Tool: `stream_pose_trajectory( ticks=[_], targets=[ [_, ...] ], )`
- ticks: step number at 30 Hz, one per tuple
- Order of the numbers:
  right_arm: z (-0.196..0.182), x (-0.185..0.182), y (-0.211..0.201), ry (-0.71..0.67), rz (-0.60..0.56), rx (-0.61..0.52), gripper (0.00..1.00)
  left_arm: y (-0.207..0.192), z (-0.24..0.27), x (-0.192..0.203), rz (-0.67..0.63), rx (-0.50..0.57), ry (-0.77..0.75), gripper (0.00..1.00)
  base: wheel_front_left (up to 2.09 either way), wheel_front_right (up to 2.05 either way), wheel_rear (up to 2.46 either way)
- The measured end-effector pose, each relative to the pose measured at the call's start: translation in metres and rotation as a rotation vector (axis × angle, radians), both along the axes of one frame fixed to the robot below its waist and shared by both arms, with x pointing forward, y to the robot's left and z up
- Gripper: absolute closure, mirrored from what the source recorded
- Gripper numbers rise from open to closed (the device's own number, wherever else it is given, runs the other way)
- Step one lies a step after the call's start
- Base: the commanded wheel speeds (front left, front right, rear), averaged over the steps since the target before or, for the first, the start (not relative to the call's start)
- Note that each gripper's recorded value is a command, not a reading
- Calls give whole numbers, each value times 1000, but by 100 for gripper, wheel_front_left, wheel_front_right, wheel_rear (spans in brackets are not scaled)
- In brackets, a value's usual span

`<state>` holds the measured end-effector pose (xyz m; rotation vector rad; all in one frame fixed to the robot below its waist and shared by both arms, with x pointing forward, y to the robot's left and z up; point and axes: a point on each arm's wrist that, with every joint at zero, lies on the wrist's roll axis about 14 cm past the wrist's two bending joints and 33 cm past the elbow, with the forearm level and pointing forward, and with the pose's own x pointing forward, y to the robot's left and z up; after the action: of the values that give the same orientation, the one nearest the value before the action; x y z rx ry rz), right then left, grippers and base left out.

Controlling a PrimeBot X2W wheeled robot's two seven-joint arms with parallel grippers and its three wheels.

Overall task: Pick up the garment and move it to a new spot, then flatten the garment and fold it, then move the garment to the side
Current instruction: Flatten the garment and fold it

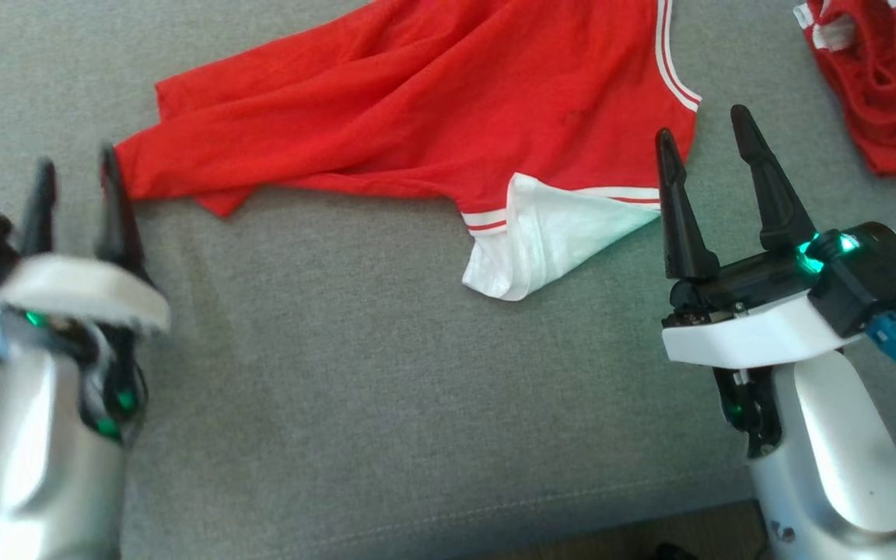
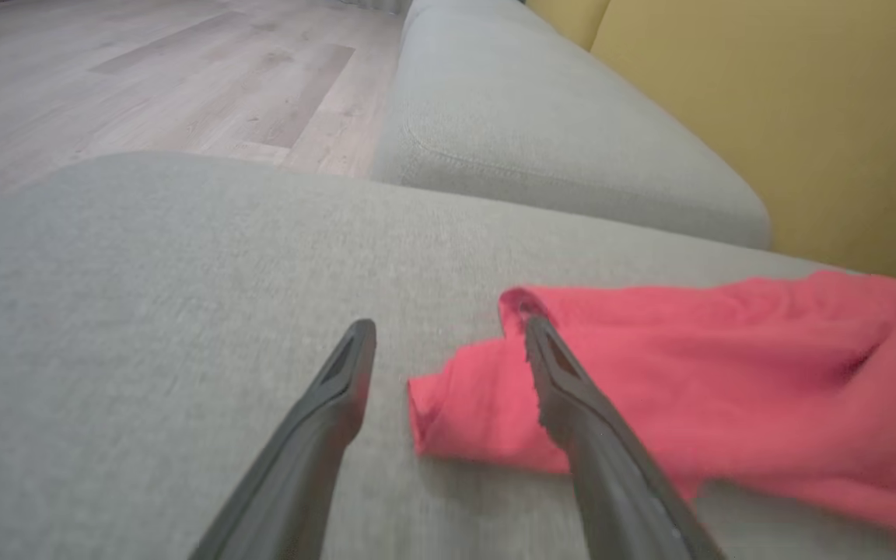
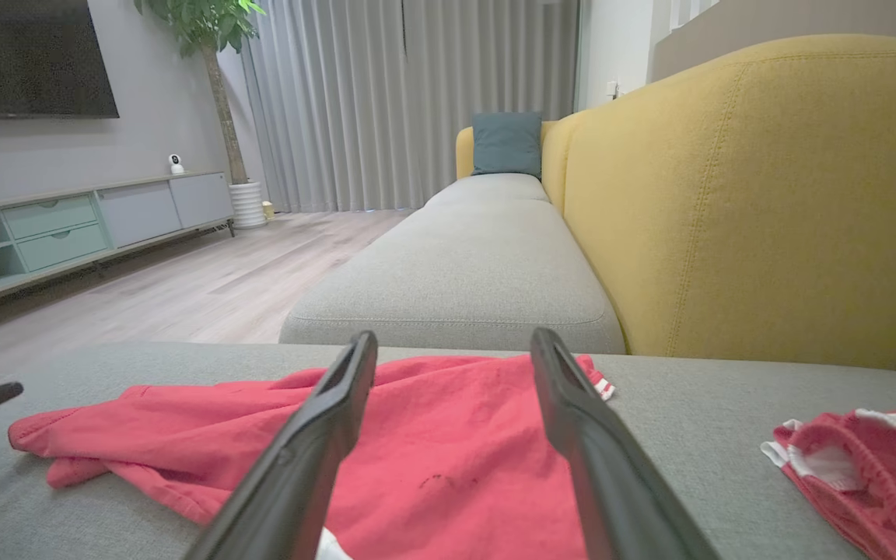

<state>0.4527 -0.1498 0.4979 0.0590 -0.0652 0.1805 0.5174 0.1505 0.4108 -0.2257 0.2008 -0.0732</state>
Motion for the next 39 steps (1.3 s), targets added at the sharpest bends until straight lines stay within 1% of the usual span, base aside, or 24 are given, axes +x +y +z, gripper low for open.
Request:
stream_pose_trajectory(
  ticks=[3, 5, 8, 15, 20, 28, 29, 30, 31, 33, 34, 39],
  targets=[
    [1, 0, 3, -3, 7, 3, 0, -10, -14, -25, -54, 44, 40, 0, 0, 0, 0],
    [1, 1, 4, -3, 12, 4, 0, -14, -27, -40, -76, 55, 95, 0, 0, 0, 0],
    [0, 0, 6, 0, 15, 6, 0, -14, -37, -48, -81, 67, 142, 0, 0, 0, 0],
    [-5, -2, 1, 16, 4, 6, 0, -5, -50, -37, -72, 124, 180, 0, 0, 0, 0],
    [-9, -4, -7, 30, -18, -1, 0, -7, -49, -19, -98, 177, 152, 0, 0, 0, 0],
    [-10, -6, -12, 30, -33, 2, 0, -13, -50, -11, -137, 219, 131, 0, 0, 0, 0],
    [-10, -6, -12, 30, -34, 2, 0, -15, -49, -10, -149, 228, 125, 22, 0, 0, 0],
    [-10, -6, -12, 30, -34, 2, 0, -16, -48, -9, -159, 231, 117, 53, 0, 0, 0],
    [-10, -6, -12, 30, -34, 2, 0, -18, -46, -9, -161, 230, 108, 69, 0, 0, 0],
    [-9, -6, -12, 28, -33, 3, 0, -21, -44, -9, -173, 235, 93, 96, 0, 0, 0],
    [-9, -6, -12, 28, -32, 4, 0, -24, -41, -9, -182, 234, 80, 100, 0, 0, 0],
    [-9, -5, -10, 26, -29, 5, 0, -30, -29, -7, -199, 222, 36, 100, 0, 0, 0]
  ],
)
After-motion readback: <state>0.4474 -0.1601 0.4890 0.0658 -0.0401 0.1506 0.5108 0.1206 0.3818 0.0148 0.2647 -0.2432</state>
